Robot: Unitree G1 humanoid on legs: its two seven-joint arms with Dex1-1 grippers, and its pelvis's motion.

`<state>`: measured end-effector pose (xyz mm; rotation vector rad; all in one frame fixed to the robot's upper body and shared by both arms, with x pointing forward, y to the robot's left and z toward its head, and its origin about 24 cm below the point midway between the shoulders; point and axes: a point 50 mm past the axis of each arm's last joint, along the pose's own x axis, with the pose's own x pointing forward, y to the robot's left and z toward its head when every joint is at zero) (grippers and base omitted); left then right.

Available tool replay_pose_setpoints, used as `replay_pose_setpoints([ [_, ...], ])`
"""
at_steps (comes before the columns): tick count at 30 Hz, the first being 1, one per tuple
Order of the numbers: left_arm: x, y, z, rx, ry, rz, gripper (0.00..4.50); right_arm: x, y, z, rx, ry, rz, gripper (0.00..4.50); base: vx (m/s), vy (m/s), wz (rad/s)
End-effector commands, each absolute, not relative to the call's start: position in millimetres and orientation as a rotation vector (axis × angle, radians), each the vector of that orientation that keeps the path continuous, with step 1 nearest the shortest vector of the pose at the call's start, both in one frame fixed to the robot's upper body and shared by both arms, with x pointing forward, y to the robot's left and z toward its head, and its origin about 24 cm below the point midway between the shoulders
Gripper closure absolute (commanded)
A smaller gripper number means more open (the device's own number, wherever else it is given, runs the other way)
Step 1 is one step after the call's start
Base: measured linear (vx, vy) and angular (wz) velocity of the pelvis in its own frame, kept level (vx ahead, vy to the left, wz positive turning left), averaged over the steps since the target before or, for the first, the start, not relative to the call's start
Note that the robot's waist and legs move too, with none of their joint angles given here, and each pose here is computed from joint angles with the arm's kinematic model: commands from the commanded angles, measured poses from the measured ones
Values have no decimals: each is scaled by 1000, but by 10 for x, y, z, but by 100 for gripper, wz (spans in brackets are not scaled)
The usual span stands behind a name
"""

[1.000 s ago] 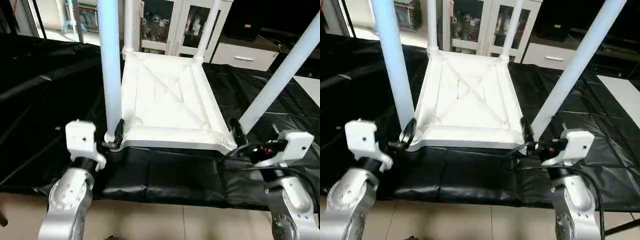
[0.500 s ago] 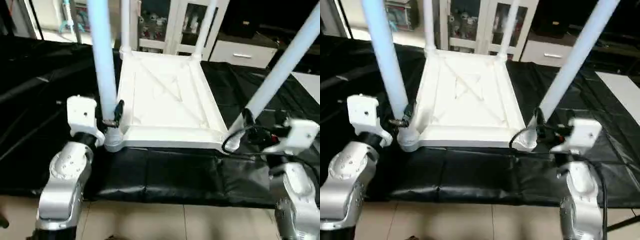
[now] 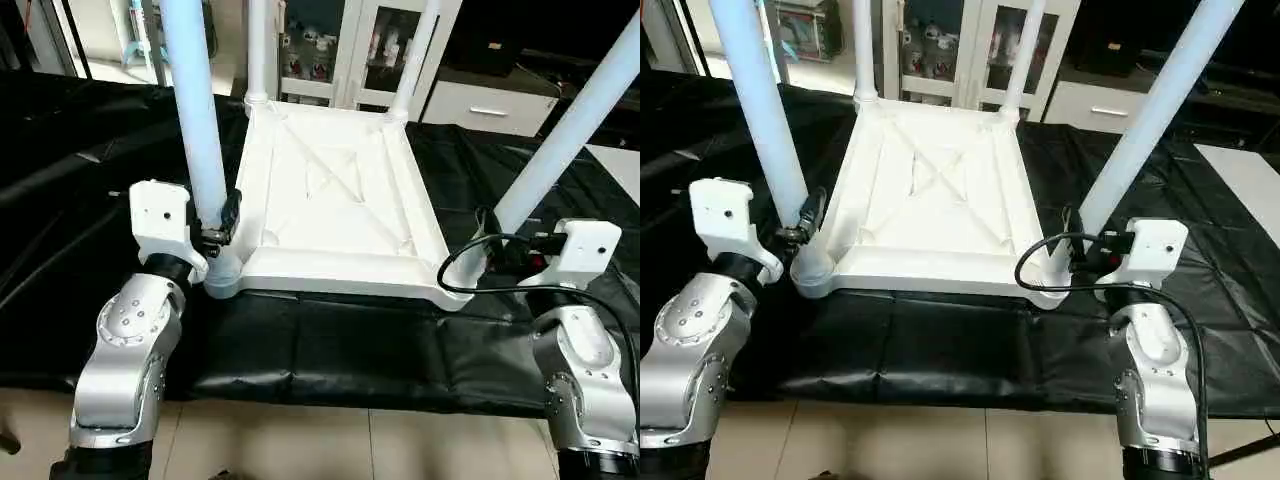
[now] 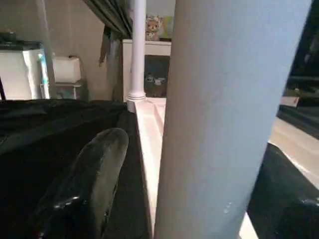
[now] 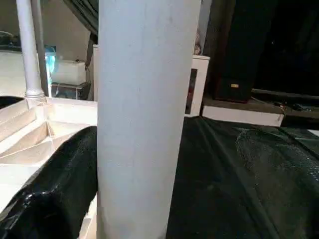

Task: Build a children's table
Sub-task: Flip table

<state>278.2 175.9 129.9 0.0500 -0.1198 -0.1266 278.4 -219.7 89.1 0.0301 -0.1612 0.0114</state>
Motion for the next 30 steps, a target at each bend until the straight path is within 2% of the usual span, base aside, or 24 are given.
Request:
replay_pose_setpoints([
  [1,2767,1778,1377,23,-147,-109,134,2792,-2207,872,33,-157,10,0,0,0,0],
  [8,2783,1728,1389,2,-146,-140,191,2837,-2163,894,59,-161,43,0,0,0,0],
  [14,2785,1730,1394,-10,-143,-138,243,2858,-2145,919,63,-175,50,61,0,0,0],
  [18,2780,1733,1391,-55,-140,-123,252,2872,-2102,921,64,-176,84,93,0,0,0],
  [19,2780,1733,1390,-54,-140,-123,252,2875,-2100,921,64,-176,86,117,0,0,0],
  [22,2779,1723,1385,-69,-135,-124,252,2904,-2084,942,67,-178,97,129,0,0,0],
  [24,2779,1717,1383,-74,-134,-125,253,2920,-2076,961,65,-181,102,160,0,0,0],
  [30,2785,1704,1373,-106,-128,-122,253,2948,-2051,1029,49,-194,125,204,0,0,0],
])
